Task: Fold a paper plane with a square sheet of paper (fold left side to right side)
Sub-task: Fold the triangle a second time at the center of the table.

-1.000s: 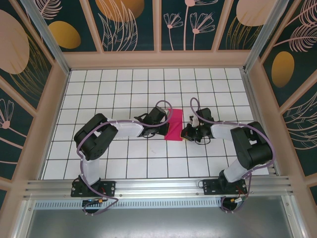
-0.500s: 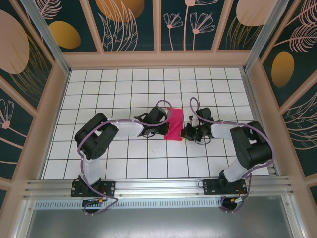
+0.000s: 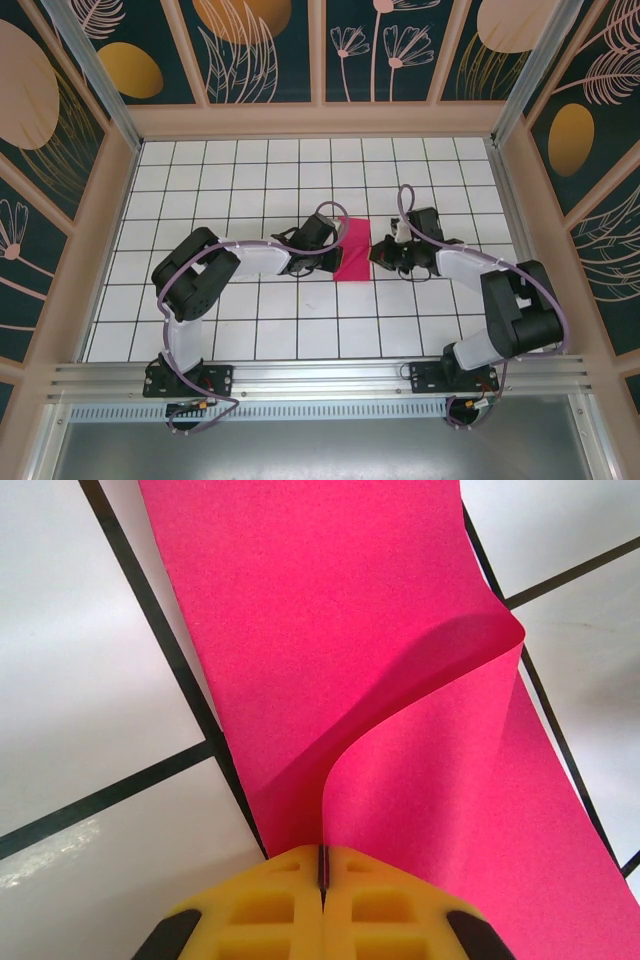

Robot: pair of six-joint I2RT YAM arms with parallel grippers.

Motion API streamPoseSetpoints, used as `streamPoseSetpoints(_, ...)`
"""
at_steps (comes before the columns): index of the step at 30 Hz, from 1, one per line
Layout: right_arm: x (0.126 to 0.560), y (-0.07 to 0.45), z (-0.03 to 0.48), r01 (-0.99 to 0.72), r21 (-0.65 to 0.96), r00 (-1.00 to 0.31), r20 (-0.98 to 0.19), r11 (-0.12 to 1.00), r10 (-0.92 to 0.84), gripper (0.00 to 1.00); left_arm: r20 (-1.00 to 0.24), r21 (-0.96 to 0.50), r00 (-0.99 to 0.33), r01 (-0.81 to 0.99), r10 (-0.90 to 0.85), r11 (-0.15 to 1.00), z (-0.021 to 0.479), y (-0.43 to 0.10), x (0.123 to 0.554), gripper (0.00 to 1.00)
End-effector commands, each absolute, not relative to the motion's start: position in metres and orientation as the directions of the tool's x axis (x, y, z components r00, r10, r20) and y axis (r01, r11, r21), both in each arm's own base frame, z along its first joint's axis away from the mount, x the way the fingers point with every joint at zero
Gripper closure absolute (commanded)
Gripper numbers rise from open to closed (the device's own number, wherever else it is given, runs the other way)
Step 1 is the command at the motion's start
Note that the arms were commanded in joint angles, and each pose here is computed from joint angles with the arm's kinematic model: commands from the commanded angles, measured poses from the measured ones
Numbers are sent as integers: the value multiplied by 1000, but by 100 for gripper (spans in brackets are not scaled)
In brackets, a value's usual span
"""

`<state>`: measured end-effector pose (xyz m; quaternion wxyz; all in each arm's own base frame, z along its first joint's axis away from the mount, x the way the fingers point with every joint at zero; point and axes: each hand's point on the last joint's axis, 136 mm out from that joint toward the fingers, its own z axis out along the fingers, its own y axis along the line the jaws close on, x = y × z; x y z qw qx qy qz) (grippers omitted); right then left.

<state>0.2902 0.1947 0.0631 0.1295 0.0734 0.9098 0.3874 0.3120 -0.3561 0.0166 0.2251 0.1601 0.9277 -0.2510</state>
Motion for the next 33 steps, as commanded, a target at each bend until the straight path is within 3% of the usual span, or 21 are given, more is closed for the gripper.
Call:
streamPoseSetpoints(1, 312, 213, 76, 1, 748, -949, -209, 663, 237, 96, -447, -360, -866, 404, 224, 841, -8, -347, 306, 96)
streamPoseSetpoints(13, 328, 246, 51, 0, 724, -968, -172, 690, 181, 96, -447, -369, -865, 412, 229, 833, -7, -350, 304, 96)
streamPoseSetpoints(33, 311, 221, 6, 43, 578, -980, -132, 815, 146, 96, -443, -354, -863, 416, 242, 837, -7, -350, 307, 95)
